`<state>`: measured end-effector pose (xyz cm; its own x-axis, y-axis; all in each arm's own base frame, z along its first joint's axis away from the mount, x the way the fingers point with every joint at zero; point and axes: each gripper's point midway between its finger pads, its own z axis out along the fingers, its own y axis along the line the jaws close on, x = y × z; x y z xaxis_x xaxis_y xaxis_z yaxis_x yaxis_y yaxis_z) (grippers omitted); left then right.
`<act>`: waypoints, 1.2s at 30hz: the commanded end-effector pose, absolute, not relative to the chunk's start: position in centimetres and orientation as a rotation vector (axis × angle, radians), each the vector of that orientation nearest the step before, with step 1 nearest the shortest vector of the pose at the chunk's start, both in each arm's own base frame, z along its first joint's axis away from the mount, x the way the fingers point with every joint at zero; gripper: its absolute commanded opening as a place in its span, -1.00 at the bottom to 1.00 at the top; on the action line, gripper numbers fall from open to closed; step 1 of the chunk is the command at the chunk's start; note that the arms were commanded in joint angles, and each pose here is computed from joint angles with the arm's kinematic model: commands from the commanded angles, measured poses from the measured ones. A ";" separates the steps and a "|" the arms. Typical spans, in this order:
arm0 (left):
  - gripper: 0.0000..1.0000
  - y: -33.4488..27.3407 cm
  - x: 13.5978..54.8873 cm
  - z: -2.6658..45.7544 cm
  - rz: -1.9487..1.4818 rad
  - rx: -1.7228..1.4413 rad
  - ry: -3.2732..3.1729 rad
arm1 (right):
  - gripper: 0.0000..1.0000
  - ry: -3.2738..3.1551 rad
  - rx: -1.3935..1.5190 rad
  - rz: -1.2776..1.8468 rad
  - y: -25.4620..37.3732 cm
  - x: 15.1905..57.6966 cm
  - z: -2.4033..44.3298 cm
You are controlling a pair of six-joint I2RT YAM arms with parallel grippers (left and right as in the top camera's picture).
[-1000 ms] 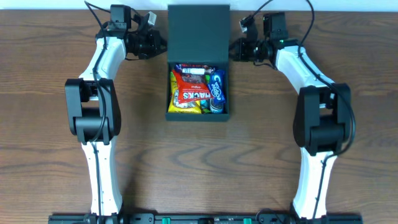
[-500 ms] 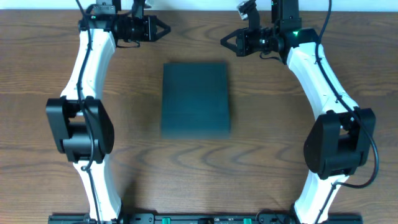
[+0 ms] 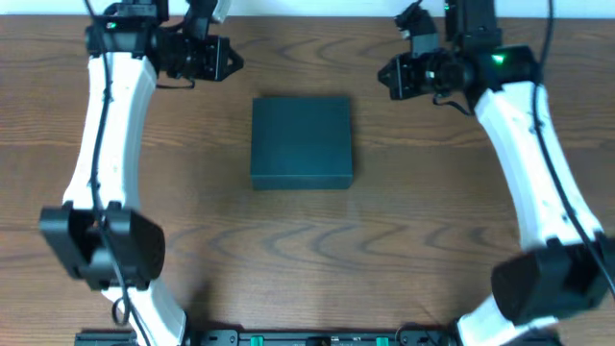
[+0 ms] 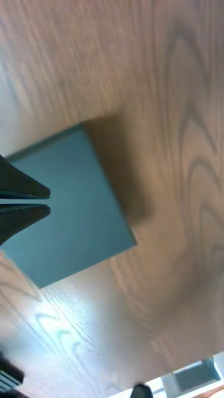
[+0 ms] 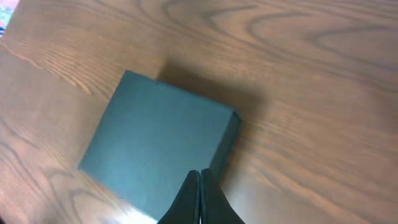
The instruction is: Pack container
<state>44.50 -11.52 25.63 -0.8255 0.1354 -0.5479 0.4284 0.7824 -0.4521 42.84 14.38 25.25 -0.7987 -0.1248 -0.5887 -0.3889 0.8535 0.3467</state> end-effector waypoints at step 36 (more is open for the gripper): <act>0.91 -8.3 12.7 27.0 -0.559 0.232 2.319 | 0.99 2.377 -0.269 0.724 9.9 10.1 24.0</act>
